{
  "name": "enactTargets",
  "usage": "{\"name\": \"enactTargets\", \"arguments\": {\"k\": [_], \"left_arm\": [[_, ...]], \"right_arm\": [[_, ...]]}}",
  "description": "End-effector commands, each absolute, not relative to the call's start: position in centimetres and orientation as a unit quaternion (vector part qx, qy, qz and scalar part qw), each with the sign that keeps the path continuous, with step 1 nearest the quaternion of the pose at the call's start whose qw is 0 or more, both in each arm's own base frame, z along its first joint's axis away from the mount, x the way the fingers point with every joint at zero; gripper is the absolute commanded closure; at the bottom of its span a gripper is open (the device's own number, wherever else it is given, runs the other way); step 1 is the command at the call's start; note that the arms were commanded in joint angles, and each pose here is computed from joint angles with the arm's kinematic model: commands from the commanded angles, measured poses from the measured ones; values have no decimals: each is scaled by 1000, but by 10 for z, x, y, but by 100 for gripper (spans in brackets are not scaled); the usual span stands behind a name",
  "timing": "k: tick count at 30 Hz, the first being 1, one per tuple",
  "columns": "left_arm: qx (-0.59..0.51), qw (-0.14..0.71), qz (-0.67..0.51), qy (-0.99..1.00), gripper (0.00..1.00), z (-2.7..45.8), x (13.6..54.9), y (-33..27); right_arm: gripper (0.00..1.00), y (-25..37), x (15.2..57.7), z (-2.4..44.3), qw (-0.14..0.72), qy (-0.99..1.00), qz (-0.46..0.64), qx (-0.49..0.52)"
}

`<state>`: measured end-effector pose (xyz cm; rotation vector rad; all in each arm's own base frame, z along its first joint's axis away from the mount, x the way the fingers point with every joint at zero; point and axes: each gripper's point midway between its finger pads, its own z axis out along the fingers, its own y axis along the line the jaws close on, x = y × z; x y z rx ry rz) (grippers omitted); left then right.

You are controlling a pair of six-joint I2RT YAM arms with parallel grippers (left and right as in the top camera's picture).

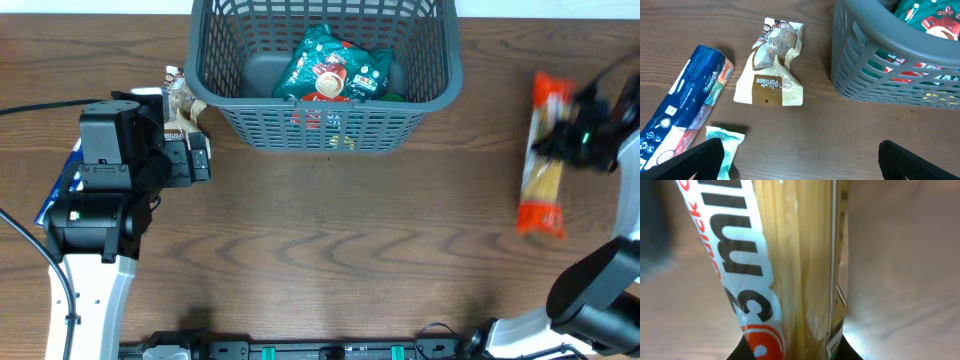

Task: Pack container
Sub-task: 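Lift the spaghetti package upright with the right gripper toward the basket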

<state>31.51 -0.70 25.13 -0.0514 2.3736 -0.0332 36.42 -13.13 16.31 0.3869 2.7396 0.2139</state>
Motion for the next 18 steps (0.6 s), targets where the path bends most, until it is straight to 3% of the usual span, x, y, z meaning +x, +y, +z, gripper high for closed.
{"name": "enactTargets", "arguments": {"k": [1, 6, 11, 18], "left_arm": [[-21, 378, -6, 925, 1, 256, 317, -3], [-21, 371, -5, 928, 1, 254, 314, -3], [-21, 368, -5, 930, 1, 252, 313, -3], [-21, 365, -5, 931, 1, 251, 312, -3]], "right_arm": [[99, -111, 400, 254, 284, 950, 72, 112], [99, -69, 415, 359, 383, 922, 32, 40], [99, 17, 413, 442, 481, 862, -1, -162], [99, 137, 408, 488, 559, 707, -53, -429]]}}
